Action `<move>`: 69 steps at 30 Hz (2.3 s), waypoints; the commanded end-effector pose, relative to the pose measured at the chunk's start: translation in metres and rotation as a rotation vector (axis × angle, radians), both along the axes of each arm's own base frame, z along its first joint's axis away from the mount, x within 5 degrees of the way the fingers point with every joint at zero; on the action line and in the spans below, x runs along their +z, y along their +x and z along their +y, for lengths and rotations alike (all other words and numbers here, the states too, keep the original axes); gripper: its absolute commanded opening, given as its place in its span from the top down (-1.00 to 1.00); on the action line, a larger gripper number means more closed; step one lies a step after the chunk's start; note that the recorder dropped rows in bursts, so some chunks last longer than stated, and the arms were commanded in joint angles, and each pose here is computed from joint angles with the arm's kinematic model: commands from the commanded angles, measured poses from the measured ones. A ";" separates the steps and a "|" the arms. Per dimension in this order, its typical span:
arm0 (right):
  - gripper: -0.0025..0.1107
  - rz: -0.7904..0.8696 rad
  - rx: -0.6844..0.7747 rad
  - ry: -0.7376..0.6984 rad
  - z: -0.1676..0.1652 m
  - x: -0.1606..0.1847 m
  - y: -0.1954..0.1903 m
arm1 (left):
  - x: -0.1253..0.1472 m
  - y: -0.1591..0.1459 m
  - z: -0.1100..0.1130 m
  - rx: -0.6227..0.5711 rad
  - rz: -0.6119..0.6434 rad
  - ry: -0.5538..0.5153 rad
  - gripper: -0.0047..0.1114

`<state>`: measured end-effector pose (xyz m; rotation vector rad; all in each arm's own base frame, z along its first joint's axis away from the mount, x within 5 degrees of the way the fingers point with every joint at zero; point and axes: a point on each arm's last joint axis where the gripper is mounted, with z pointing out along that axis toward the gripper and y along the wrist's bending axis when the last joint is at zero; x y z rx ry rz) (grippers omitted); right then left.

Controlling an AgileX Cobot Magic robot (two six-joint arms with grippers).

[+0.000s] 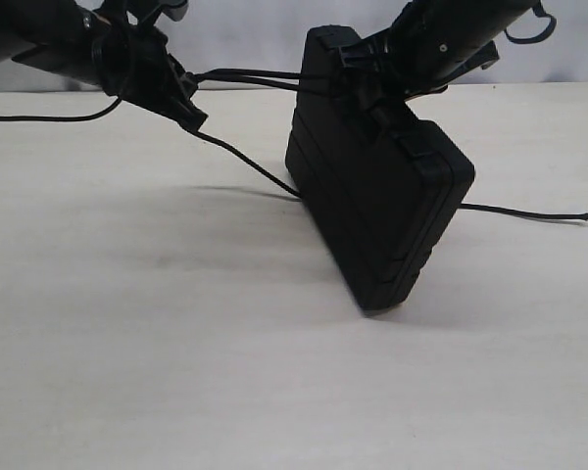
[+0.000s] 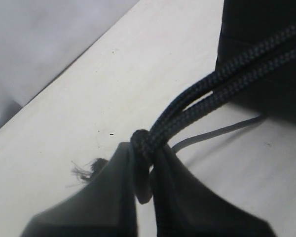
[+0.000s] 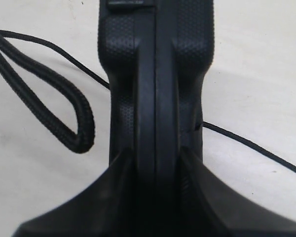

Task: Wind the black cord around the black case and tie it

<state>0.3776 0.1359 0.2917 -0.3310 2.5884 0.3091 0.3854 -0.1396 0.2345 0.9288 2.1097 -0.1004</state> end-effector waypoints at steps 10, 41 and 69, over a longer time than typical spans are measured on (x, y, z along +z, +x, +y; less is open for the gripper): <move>0.88 -0.005 0.000 0.009 0.000 0.002 0.000 | -0.011 -0.005 -0.027 -0.021 0.027 -0.034 0.92; 0.88 -0.005 0.000 0.009 0.000 0.002 0.000 | 0.002 -0.008 -0.010 0.179 0.012 0.074 0.92; 0.88 -0.005 0.000 0.009 0.000 0.002 0.000 | 0.012 -0.035 -0.033 0.190 -0.014 0.310 0.92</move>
